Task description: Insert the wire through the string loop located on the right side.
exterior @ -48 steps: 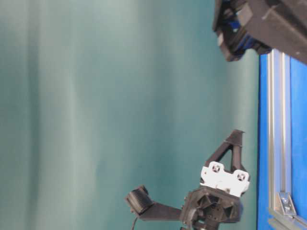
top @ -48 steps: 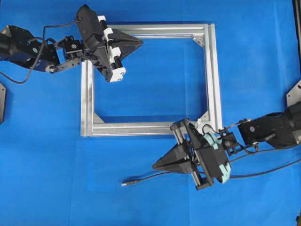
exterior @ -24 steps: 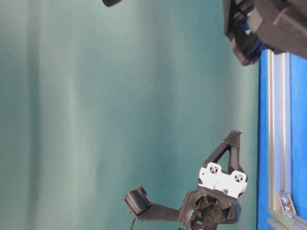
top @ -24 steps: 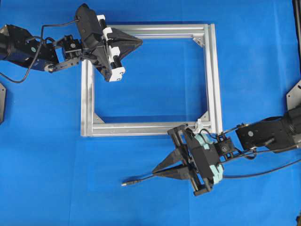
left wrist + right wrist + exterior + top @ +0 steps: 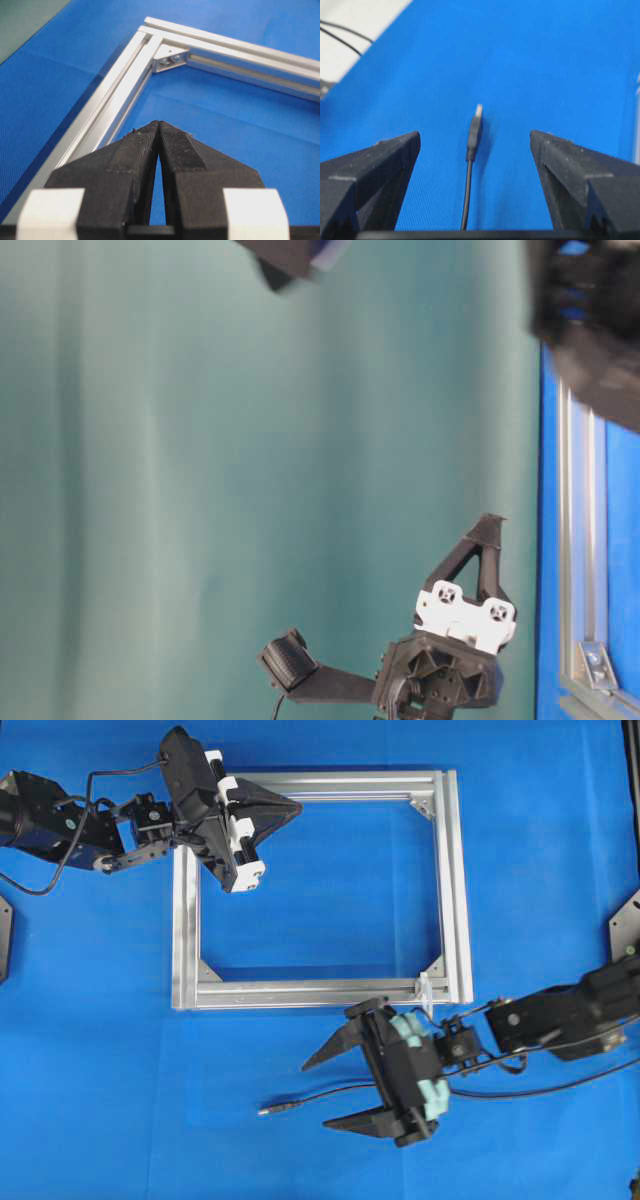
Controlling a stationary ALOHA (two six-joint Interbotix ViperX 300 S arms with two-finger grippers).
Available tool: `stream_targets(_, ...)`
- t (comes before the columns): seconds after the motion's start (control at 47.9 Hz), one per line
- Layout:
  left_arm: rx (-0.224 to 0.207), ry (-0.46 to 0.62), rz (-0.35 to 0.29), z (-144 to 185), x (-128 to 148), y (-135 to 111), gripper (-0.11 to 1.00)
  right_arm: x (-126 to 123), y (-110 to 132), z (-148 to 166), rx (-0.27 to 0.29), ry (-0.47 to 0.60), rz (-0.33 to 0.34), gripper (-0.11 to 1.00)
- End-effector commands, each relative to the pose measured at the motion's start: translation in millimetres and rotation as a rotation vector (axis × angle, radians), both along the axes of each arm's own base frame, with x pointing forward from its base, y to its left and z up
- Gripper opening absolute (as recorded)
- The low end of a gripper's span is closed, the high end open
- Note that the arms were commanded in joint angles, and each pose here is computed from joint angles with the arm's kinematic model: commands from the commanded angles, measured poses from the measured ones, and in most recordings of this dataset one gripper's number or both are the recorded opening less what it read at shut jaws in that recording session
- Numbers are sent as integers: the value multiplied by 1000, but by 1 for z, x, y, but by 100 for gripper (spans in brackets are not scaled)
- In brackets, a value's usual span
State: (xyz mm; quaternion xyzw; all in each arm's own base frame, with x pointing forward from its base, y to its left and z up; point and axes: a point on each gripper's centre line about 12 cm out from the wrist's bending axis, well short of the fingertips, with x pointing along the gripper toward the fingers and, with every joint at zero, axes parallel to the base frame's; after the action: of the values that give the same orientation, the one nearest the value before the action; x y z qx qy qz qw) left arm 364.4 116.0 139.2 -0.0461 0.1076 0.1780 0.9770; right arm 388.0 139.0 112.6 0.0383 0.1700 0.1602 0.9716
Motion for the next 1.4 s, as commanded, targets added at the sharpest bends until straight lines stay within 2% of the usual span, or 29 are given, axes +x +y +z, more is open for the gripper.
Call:
stream_targets(0.0, 16, -41, 1, 14, 1, 1, 0, 6, 5, 1, 24, -6, -18, 77)
stream_targets(0.271, 15, -36, 1, 13, -1, 1, 0, 10, 5, -28, 52, 62, -89, 77)
stream_targets(0.626, 12, -30, 0, 11, -3, 0, 0, 15, 6, -37, 45, 76, -93, 74)
stream_targets(0.71, 11, -29, 1, 11, -3, 0, 0, 14, 6, -37, 40, 74, -88, 64)
stream_targets(0.898, 9, -28, 1, 11, -4, 0, 0, 12, 4, -34, 36, 66, -88, 17)
stream_targets(1.023, 10, -27, 1, 11, -4, 0, 0, 11, 4, -31, 38, 62, -88, -2)
stream_targets(1.231, 10, -26, 1, 10, -4, 0, 0, 12, 5, -31, 38, 62, -86, -3)
stream_targets(1.378, 8, -26, 1, 10, -4, 0, 0, 13, 5, -19, 45, 53, -84, -3)
